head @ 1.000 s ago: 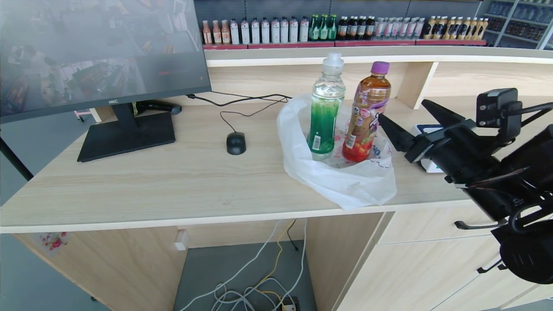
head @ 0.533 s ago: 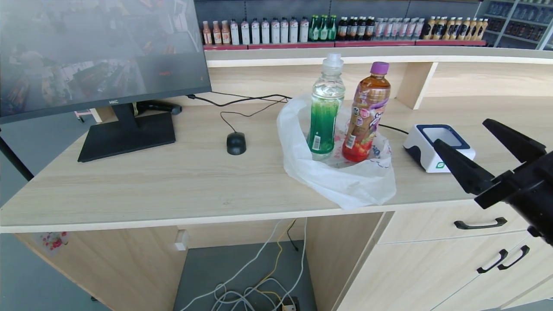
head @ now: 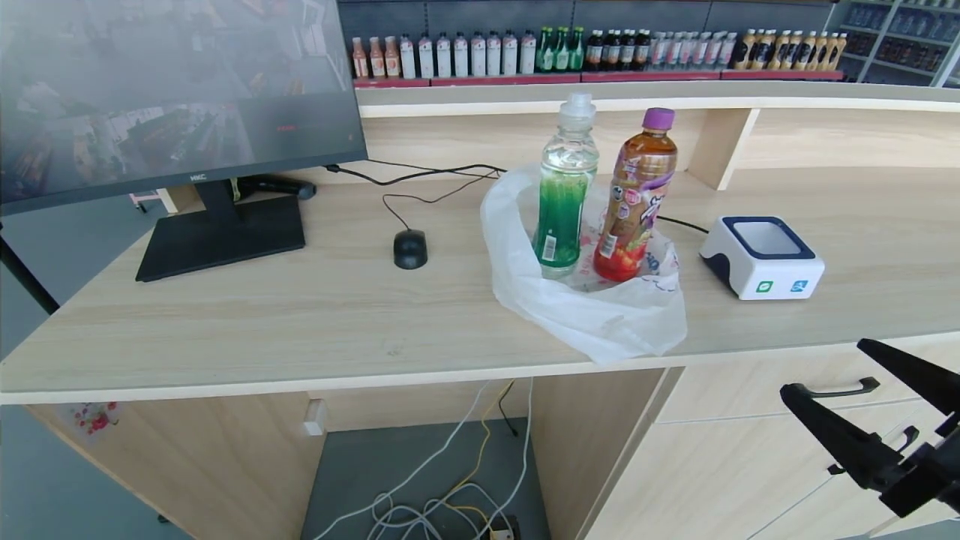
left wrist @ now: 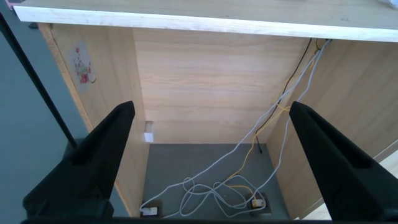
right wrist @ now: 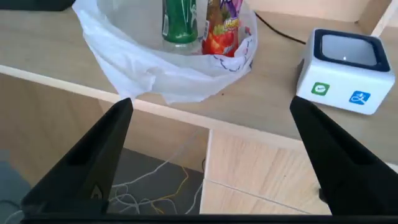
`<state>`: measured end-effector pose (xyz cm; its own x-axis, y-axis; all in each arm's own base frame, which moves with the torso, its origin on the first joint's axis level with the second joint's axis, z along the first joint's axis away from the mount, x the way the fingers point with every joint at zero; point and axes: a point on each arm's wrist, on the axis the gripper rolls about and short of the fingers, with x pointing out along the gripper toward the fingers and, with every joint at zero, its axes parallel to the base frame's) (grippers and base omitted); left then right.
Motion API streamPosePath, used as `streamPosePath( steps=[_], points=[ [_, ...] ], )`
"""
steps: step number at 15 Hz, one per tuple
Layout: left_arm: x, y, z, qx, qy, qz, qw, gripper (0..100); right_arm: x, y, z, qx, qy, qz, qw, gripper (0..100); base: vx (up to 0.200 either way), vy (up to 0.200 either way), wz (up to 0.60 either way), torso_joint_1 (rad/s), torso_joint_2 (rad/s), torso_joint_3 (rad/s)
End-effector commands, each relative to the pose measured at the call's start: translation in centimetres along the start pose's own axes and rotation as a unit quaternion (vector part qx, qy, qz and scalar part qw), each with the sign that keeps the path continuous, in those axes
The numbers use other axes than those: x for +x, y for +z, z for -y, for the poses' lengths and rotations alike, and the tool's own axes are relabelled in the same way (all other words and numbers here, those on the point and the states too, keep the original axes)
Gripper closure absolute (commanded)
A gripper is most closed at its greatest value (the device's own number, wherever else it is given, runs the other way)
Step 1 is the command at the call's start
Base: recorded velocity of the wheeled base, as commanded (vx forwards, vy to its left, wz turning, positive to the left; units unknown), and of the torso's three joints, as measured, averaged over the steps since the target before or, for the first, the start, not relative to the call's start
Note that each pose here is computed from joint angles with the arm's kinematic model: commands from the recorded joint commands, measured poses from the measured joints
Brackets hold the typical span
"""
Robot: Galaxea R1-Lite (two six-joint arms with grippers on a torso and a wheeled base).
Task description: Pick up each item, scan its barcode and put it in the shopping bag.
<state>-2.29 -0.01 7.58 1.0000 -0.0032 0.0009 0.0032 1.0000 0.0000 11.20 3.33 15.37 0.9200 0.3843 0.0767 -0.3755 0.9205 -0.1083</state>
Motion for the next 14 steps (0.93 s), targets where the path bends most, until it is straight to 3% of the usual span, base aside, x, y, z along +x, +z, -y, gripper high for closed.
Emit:
streamPosePath(
  steps=[1,4,6,8,14],
  points=[
    [0.0,0.0,0.0,0.000,0.000,0.000,1.0000,0,-5.3,-0.9,-0.9,0.005,0.013,-0.046,0.999,0,0.000,0.000,0.00,0.000,0.00,0.000],
    [0.0,0.0,0.0,0.001,0.000,0.000,1.0000,0,-10.8,-4.2,-1.9,0.013,0.018,-0.105,0.994,0,0.000,0.000,0.00,0.000,0.00,0.000],
    [0.0,0.0,0.0,0.001,0.000,0.000,1.0000,0,-13.2,-6.0,-2.3,0.011,0.014,-0.111,0.994,0,0.000,0.000,0.00,0.000,0.00,0.000],
    [0.0,0.0,0.0,0.000,0.000,0.000,1.0000,0,-13.5,-6.2,-2.3,0.012,-0.010,-0.097,0.995,0,0.000,0.000,0.00,0.000,0.00,0.000],
    [0.0,0.0,0.0,0.000,0.000,0.000,1.0000,0,-13.1,-6.3,-2.2,0.047,-0.079,-0.122,0.988,0,0.000,0.000,0.00,0.000,0.00,0.000]
  ],
)
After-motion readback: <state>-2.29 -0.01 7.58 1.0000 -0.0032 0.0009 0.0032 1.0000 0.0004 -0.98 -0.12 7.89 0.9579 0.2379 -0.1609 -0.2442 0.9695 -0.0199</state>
